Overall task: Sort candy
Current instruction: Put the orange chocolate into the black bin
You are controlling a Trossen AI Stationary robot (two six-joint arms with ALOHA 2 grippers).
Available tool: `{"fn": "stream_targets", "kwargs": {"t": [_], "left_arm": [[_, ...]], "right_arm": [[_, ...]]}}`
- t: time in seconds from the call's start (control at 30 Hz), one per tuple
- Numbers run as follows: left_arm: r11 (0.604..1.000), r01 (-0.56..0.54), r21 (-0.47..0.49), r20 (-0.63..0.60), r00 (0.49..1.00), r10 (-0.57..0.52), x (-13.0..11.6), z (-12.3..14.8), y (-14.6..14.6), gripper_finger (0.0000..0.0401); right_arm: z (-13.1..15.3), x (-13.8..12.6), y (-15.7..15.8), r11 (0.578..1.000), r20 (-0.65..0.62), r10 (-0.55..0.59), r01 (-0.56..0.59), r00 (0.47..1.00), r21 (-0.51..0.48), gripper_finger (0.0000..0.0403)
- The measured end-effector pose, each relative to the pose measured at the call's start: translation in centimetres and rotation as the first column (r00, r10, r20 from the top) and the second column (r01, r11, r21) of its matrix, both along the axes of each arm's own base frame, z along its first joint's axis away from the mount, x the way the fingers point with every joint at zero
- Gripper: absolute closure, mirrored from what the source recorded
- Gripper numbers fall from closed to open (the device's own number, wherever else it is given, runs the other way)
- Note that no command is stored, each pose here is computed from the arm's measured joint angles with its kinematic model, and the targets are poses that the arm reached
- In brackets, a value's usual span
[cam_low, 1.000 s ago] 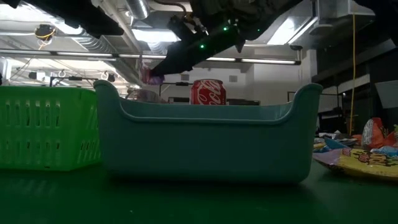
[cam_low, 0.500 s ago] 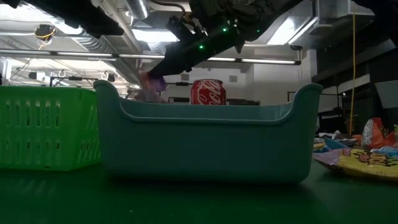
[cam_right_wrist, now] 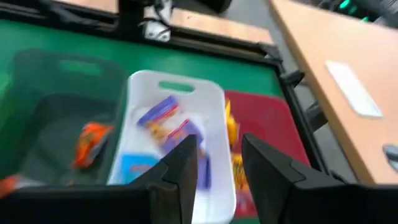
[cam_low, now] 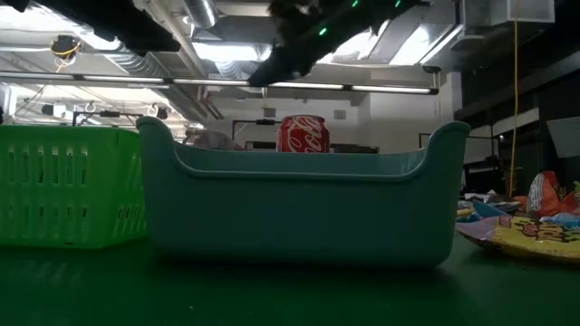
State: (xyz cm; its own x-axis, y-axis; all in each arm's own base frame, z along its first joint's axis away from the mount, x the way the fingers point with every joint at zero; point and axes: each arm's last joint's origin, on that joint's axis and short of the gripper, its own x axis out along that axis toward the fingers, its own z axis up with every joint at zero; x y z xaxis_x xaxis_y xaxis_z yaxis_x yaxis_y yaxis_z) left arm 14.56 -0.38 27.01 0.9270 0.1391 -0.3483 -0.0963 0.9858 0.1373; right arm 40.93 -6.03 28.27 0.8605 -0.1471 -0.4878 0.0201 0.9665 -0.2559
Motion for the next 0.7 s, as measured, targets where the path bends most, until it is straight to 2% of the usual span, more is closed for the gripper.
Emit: {"fn": "stream_targets", "kwargs": {"t": [0.23,0.37,0.53,0.7], "left_arm": [[1.0,-0.006,-0.017,0.001,1.0,0.006,0.0,0.0,0.0,0.0257],[1.0,-0.006,-0.017,0.003,1.0,0.006,0.0,0.0,0.0,0.0257],[1.0,-0.006,-0.017,0.004,1.0,0.006,0.0,0.0,0.0,0.0257],[1.0,-0.006,-0.017,0.003,1.0,0.006,0.0,0.0,0.0,0.0257]], "right_arm": [[3.9,-6.0,0.8,0.999,-0.202,-0.022,0.027,0.979,0.022,0.0286],[4.6,-8.8,1.2,0.998,-0.328,-0.026,0.045,0.944,0.05,0.0286],[2.9,-10.7,1.5,0.996,-0.511,-0.014,0.058,0.86,0.069,0.0286],[-1.4,-11.1,1.5,0.998,-0.567,0.007,0.031,0.824,0.057,0.0285]]}}
